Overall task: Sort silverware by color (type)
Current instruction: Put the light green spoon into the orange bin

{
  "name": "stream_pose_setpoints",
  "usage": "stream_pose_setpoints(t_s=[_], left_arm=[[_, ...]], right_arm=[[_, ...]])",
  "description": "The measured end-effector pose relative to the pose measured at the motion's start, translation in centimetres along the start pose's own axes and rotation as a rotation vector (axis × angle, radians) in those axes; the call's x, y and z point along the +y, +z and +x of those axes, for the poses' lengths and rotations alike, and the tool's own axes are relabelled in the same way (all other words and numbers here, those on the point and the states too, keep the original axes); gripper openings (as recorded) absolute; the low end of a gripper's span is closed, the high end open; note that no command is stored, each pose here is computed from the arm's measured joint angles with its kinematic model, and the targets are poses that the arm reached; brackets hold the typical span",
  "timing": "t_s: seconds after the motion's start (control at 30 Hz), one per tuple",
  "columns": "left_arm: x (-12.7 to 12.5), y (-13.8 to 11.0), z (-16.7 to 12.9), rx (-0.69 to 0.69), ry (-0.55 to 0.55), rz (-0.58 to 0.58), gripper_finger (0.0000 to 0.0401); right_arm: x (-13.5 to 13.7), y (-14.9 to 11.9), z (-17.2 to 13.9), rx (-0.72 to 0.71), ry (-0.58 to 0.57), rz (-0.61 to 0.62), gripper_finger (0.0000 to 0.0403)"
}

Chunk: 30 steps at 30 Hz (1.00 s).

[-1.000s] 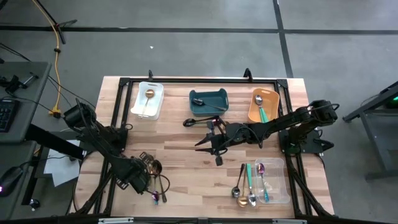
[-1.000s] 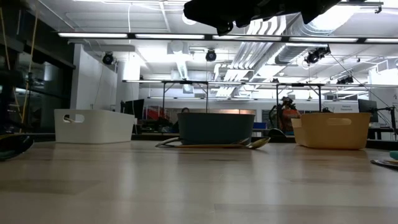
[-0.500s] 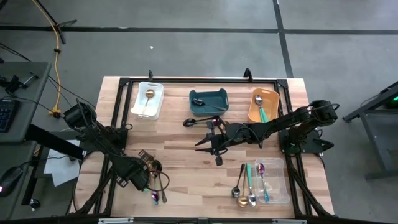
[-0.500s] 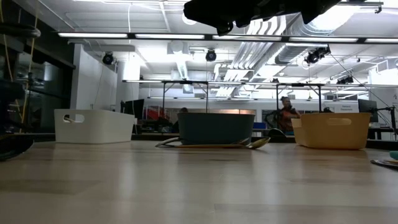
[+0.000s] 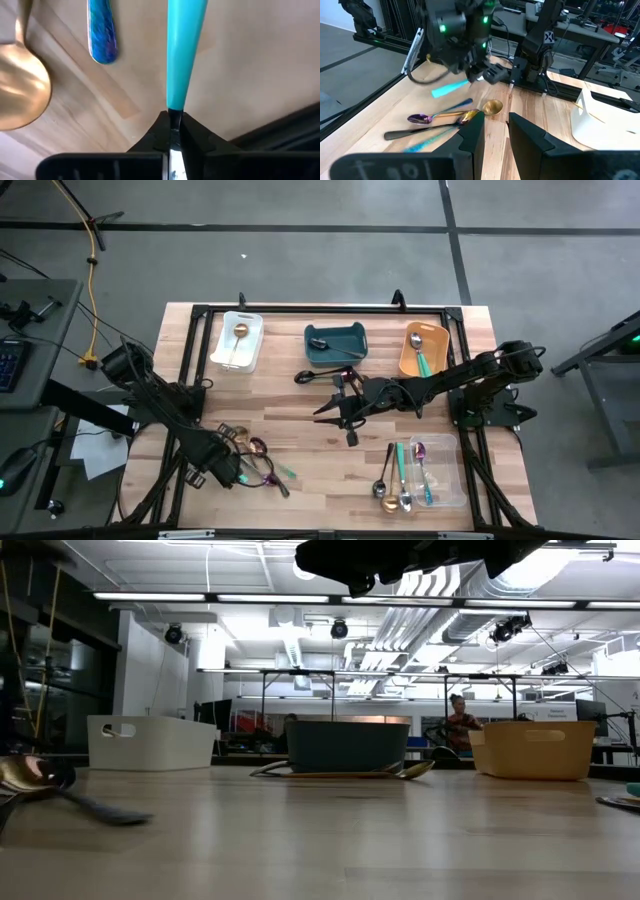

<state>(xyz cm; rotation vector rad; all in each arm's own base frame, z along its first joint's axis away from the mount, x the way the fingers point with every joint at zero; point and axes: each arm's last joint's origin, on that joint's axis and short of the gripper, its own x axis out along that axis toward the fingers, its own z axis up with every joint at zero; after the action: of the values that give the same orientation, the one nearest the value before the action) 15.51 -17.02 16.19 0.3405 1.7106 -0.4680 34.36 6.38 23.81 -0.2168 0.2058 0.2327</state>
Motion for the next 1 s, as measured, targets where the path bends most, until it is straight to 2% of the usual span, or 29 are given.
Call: stream_pose_setpoints(t_s=[0.13, 0.23, 0.3, 0.37, 0.5, 0.6, 0.8, 0.9, 1.0], left_arm=[[-0.4, -0.3, -2.7, -0.093, -0.042, -0.081, 0.0004], [-0.3, -0.8, -5.1, -0.260, -0.025, -0.156, 0.0000], [0.1, -1.0, -6.6, -0.435, 0.038, -0.203, 0.0001], [0.7, -1.4, -8.0, -0.637, 0.149, -0.238, 0.0001], [2.5, -2.4, -9.5, -0.978, 0.360, -0.248, 0.0001], [4.0, -3.0, -9.5, -1.177, 0.461, -0.238, 0.0001], [7.5, -3.7, -7.0, -1.515, 0.624, -0.217, 0.0001], [9.0, -4.3, -5.5, -1.612, 0.701, -0.232, 0.0001], [10.1, -4.9, -4.5, -1.650, 0.752, -0.267, 0.0001]], right_arm=[[0.0, 0.0, 0.0, 0.000, 0.000, -0.001, 0.0083], [0.0, 0.0, 0.0, 0.000, 0.000, -0.001, 0.0083], [0.0, 0.0, 0.0, 0.000, 0.000, -0.001, 0.0083], [0.0, 0.0, 0.0, 0.001, 0.000, -0.001, 0.0083], [0.0, 0.0, 0.0, 0.001, 0.000, -0.002, 0.0083], [0.0, 0.0, 0.0, 0.002, 0.001, -0.016, 0.0083], [0.1, -0.2, 0.0, 0.021, 0.005, -0.054, 0.0083], [0.1, -0.3, 0.0, 0.034, 0.008, -0.069, 0.0083], [0.0, -0.4, 0.0, 0.042, 0.008, -0.068, 0.0083]])
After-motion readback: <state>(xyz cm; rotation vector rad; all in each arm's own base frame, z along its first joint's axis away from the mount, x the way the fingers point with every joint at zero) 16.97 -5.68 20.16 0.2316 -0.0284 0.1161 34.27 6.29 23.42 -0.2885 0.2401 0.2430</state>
